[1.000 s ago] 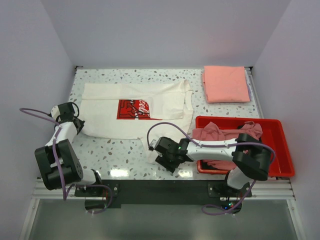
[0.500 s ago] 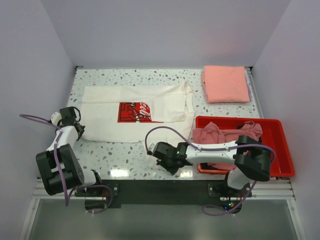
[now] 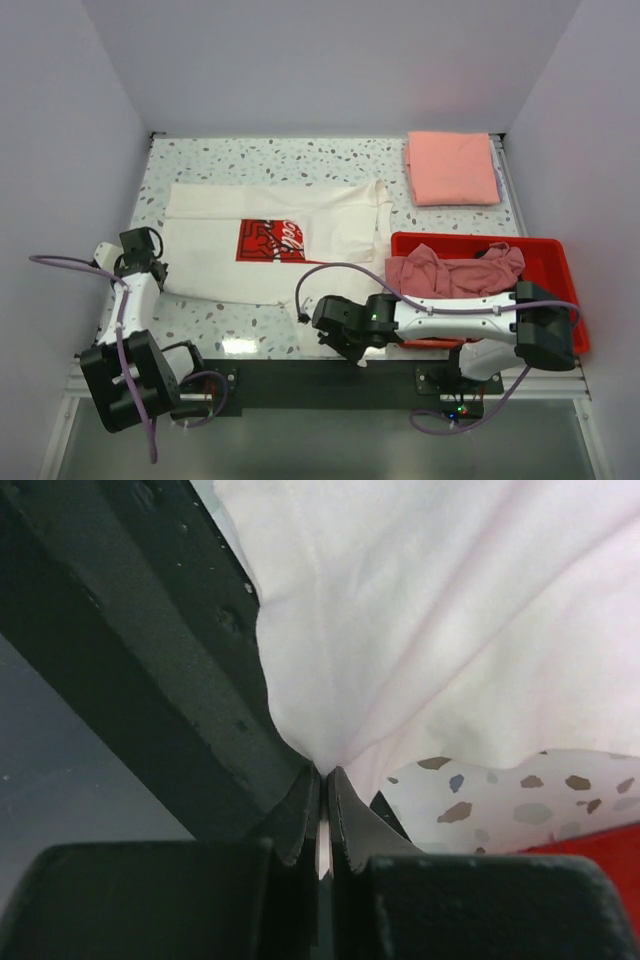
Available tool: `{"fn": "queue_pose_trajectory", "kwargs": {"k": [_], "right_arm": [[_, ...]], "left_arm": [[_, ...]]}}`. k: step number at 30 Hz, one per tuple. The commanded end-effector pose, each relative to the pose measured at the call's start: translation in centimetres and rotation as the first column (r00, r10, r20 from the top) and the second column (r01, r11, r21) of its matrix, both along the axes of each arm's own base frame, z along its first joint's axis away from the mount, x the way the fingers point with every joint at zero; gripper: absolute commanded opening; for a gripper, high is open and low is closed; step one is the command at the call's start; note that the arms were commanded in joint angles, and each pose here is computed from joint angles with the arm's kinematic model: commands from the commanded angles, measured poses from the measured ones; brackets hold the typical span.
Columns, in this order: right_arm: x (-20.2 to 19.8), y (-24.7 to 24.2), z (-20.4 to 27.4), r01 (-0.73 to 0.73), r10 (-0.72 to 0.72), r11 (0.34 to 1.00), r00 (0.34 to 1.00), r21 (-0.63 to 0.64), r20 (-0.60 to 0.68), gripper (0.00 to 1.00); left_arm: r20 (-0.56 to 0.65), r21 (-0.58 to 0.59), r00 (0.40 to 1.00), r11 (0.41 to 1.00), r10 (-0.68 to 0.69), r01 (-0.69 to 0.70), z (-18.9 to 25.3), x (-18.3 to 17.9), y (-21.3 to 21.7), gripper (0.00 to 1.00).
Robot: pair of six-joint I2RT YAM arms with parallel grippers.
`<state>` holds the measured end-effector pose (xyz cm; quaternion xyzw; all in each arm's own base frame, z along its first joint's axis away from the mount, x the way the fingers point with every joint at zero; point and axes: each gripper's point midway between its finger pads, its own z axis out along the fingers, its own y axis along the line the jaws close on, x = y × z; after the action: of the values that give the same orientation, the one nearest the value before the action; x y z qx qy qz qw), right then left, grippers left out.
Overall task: Fold and stack the t-shirts
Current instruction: Fold the tshirt
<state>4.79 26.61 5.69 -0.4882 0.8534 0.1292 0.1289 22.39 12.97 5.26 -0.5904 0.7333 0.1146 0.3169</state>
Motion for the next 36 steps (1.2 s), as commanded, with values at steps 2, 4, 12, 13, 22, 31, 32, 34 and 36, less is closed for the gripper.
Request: {"fn": "queue_pose_trajectory", "kwargs": {"k": [2,4,12,13,22,31,32,34,36], "right_arm": [[2.0,0.3,2.0,0.049,-0.047,0.999,0.994,-0.016,0.095,0.00],[3.4,0.4,2.5,0.077,-0.075,0.997,0.991,-0.014,0.115,0.00],[11.4,1.1,7.2,0.201,-0.213,0.977,0.950,0.073,0.229,0.00],[12.3,0.9,7.6,0.215,-0.225,0.974,0.942,0.069,0.250,0.00],[21.9,-0.8,11.1,0.402,-0.408,0.910,0.823,0.101,0.395,0.00],[28.4,-2.3,13.1,0.482,-0.481,0.868,0.754,0.122,0.447,0.00],[28.9,-2.5,13.1,0.488,-0.486,0.864,0.750,0.120,0.449,0.00],[29.5,-2.7,13.4,0.485,-0.477,0.868,0.750,0.109,0.458,0.00],[30.1,-2.6,13.6,0.480,-0.472,0.871,0.755,0.107,0.454,0.00]], "left_arm": [[0.054,0.015,0.998,1.000,0.016,-0.017,1.7,1.2,0.6,0.00],[0.065,0.003,0.998,1.000,0.000,-0.001,2.0,1.9,0.5,0.00],[0.108,-0.031,0.991,0.996,-0.077,0.081,2.7,5.1,0.1,0.00],[0.121,-0.023,0.989,0.996,-0.087,0.091,3.4,5.7,0.2,0.00],[0.105,-0.014,0.991,0.996,-0.083,0.085,3.9,8.8,1.2,0.00],[0.087,-0.009,0.989,0.993,-0.117,0.118,4.3,12.0,1.3,0.00],[0.078,-0.008,0.991,0.993,-0.113,0.114,4.3,12.0,1.4,0.00],[0.067,-0.005,0.992,0.994,-0.109,0.110,4.3,12.2,1.6,0.00],[0.068,0.000,0.991,0.994,-0.112,0.112,4.5,12.6,1.7,0.00]]}}
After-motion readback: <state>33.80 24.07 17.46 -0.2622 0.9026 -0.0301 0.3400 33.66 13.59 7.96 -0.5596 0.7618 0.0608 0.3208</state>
